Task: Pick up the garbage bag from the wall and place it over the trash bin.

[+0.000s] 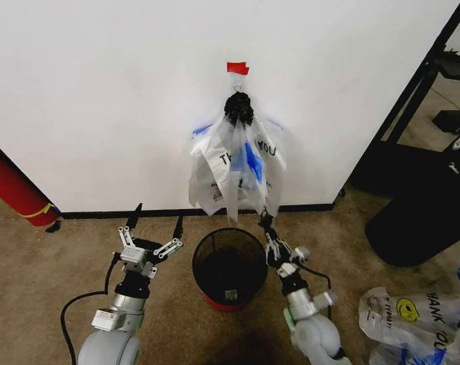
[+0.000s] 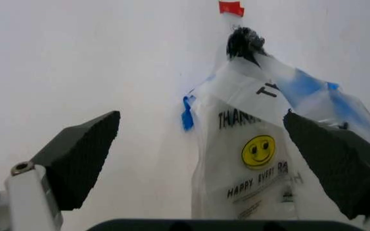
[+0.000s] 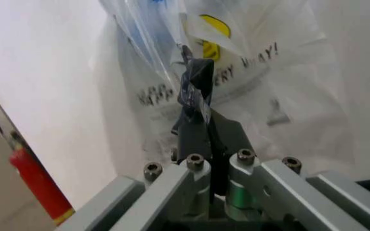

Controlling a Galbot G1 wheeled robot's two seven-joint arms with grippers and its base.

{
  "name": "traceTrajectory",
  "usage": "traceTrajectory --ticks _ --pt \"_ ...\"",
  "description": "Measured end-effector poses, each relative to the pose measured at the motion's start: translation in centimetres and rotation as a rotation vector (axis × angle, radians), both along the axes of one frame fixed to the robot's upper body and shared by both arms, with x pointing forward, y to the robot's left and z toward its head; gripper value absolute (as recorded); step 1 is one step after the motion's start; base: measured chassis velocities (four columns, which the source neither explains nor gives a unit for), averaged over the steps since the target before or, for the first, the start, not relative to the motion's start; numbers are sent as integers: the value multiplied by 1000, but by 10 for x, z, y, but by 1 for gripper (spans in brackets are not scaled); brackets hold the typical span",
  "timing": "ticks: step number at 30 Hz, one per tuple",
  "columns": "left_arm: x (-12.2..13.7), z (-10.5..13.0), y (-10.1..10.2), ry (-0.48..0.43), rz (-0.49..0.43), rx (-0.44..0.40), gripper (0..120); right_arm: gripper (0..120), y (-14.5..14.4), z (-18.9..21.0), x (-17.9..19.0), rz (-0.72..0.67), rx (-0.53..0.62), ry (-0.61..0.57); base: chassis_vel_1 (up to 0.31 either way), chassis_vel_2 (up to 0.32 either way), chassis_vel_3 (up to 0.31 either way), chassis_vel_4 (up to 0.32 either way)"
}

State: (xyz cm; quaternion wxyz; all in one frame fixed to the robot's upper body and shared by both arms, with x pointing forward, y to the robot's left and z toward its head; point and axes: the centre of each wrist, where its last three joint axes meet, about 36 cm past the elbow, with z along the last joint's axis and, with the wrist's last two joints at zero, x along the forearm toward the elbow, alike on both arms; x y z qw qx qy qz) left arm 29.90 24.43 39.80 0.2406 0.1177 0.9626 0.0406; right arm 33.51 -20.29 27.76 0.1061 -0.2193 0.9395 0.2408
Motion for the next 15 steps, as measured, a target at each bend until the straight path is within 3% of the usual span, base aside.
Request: traceTrajectory --ticks 15 --pt "4 0 6 -5 8 -12 100 0 -23 -38 -30 69 -112 -48 0 0 0 0"
